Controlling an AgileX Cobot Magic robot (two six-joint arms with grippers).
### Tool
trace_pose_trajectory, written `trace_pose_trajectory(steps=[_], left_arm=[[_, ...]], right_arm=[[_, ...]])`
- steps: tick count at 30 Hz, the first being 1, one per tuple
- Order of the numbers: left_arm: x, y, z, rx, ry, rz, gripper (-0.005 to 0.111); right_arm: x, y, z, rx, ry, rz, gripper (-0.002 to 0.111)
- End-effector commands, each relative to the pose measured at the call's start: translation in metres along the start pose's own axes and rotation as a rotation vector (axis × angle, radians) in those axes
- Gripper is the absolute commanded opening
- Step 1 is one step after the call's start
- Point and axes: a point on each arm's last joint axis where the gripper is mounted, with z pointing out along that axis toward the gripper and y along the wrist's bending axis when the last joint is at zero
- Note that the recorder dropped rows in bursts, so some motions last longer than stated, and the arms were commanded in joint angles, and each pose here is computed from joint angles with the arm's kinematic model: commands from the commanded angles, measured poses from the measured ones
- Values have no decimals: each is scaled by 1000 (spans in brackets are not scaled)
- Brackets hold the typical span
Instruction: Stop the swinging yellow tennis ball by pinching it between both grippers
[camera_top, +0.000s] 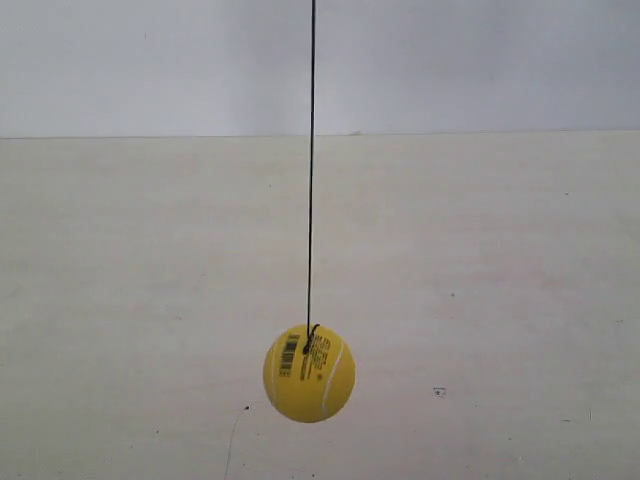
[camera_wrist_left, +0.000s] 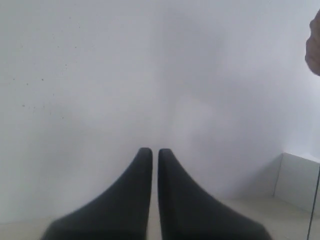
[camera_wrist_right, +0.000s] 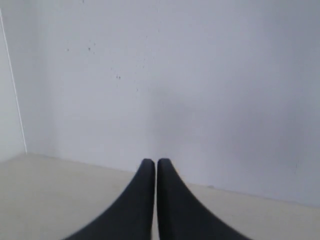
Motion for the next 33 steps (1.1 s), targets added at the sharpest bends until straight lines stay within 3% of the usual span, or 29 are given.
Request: trace_pose_trajectory(steps=[1, 7, 24, 33], left_arm=[[-6, -3, -9, -7, -38, -12, 5], [-17, -11, -23, 15, -132, 25, 5], [-41, -32, -62, 108, -409, 117, 5], [-43, -35, -63, 131, -438, 124, 5]], right_arm=[[-11, 2, -22, 17, -115, 40, 0], [-22, 8, -49, 2, -268, 24, 0], [-22, 7, -50, 7, -269, 19, 0], [-20, 5, -49, 37, -250, 23, 0]])
